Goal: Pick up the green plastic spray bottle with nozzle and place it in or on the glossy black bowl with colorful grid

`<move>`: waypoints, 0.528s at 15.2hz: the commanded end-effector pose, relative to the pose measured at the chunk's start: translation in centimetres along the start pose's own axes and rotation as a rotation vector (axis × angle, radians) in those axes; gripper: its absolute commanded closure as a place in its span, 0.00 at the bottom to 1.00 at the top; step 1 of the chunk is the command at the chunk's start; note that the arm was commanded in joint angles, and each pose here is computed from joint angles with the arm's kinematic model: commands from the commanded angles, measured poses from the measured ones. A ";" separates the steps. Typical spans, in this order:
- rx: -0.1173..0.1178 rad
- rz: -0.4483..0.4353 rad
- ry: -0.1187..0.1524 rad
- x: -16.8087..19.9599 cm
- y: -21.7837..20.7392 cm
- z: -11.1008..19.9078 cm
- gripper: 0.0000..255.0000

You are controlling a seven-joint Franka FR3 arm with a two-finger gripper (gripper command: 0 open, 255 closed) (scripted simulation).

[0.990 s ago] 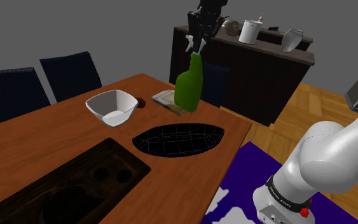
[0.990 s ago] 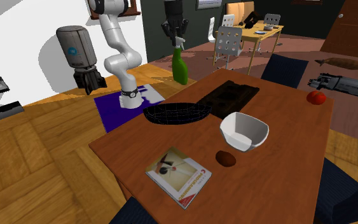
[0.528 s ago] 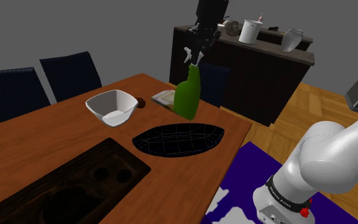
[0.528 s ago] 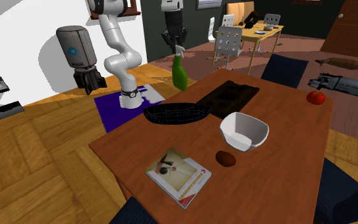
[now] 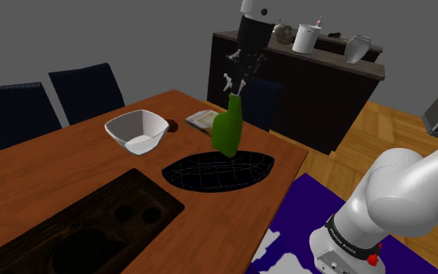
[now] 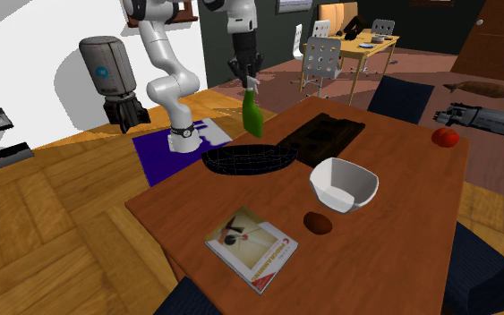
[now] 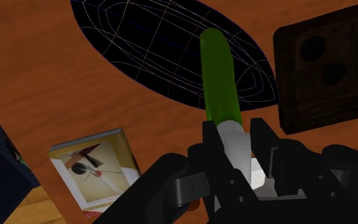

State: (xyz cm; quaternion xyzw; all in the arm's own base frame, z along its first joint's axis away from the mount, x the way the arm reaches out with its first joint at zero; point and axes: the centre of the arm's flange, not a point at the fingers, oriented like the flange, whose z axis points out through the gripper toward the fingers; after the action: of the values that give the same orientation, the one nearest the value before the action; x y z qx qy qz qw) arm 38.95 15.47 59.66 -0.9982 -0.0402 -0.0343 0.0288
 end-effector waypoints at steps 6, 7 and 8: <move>0.000 0.000 0.001 -0.3 0.1 3.6 1.00; 0.000 0.000 0.001 -0.3 0.2 4.2 1.00; 0.000 0.000 0.001 -0.3 0.2 4.7 1.00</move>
State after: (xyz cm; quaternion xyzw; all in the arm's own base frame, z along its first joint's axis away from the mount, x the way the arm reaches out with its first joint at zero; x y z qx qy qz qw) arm 39.02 15.50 55.59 -0.9982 -0.0403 -0.0343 0.0288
